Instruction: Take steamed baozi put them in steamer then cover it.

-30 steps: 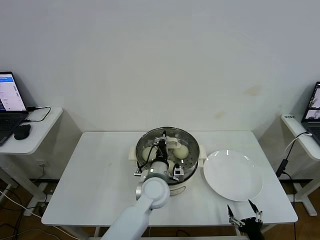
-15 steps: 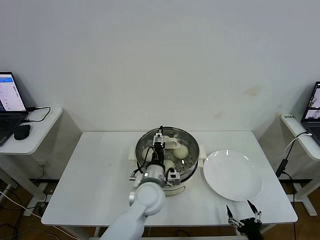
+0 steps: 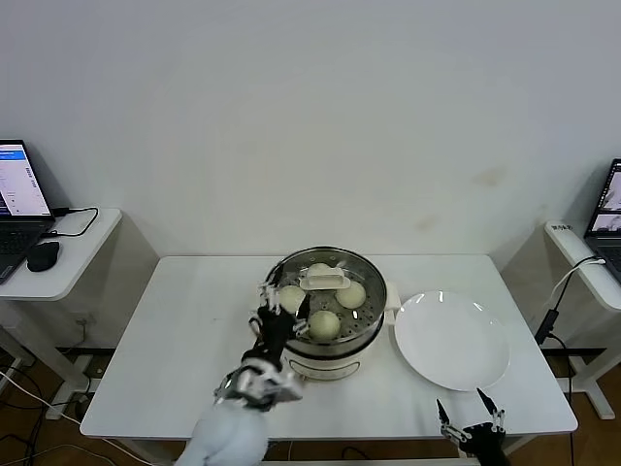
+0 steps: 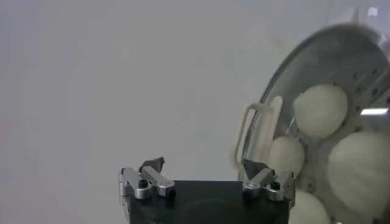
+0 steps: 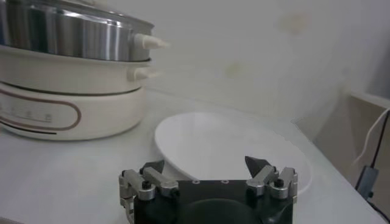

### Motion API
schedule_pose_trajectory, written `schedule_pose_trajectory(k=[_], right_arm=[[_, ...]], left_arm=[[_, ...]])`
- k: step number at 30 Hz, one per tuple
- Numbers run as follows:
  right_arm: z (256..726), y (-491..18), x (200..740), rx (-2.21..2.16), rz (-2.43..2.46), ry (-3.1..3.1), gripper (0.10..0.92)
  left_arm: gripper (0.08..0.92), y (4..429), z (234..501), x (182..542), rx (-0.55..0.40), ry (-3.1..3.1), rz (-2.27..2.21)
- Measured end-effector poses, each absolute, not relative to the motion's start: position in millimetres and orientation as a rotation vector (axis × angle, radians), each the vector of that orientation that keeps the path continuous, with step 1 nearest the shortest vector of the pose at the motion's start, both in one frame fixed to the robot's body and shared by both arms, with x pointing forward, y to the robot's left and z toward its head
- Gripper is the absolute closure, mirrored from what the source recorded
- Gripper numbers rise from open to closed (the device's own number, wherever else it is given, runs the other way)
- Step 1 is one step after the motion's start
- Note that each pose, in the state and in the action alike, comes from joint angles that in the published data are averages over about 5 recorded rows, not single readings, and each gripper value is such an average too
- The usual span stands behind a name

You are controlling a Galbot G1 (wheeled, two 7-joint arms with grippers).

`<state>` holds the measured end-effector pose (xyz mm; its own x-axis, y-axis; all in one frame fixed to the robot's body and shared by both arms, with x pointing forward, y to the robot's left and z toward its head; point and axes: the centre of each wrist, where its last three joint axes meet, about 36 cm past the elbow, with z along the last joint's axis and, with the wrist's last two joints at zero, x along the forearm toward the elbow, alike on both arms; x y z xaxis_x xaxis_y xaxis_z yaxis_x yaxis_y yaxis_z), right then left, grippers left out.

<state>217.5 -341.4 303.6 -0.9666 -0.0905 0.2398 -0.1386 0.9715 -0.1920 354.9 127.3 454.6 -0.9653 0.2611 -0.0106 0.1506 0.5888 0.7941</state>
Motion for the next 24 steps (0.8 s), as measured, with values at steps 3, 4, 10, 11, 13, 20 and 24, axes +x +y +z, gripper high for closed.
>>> schedule_pose_trajectory(k=[3, 4, 10, 11, 13, 20, 24], right_arm=[[305.5, -339.5, 216.6, 0.183, 0.3, -2.903, 0.2], [306.5, -338.6, 216.3, 0.189, 0.297, -2.91, 0.2], [314.5, -333.3, 213.7, 0.229, 0.268, -2.937, 0.2], [315.5, -332.7, 212.7, 0.236, 0.265, -2.936, 0.2], [317.4, -331.9, 210.7, 0.249, 0.26, -2.932, 0.2], [323.0, -325.7, 205.7, 0.284, 0.241, -2.921, 0.2], [325.2, -318.8, 203.7, 0.309, 0.226, -2.918, 0.2]], left_arm=[[0.177, 151.3, 445.1, 340.7, 0.355, 2.783, 1.057], [0.177, 159.7, 441.6, 335.7, 0.345, 2.813, 0.968], [0.177, 203.6, 416.9, 298.7, 0.247, 3.004, 0.526], [0.177, 209.0, 412.6, 291.5, 0.227, 3.033, 0.472], [0.177, 217.6, 404.5, 277.4, 0.186, 3.083, 0.381], [0.177, 234.7, 382.9, 239.6, 0.06, 3.192, 0.174], [0.177, 241.6, 373.0, 225.7, 0.012, 3.219, 0.099]])
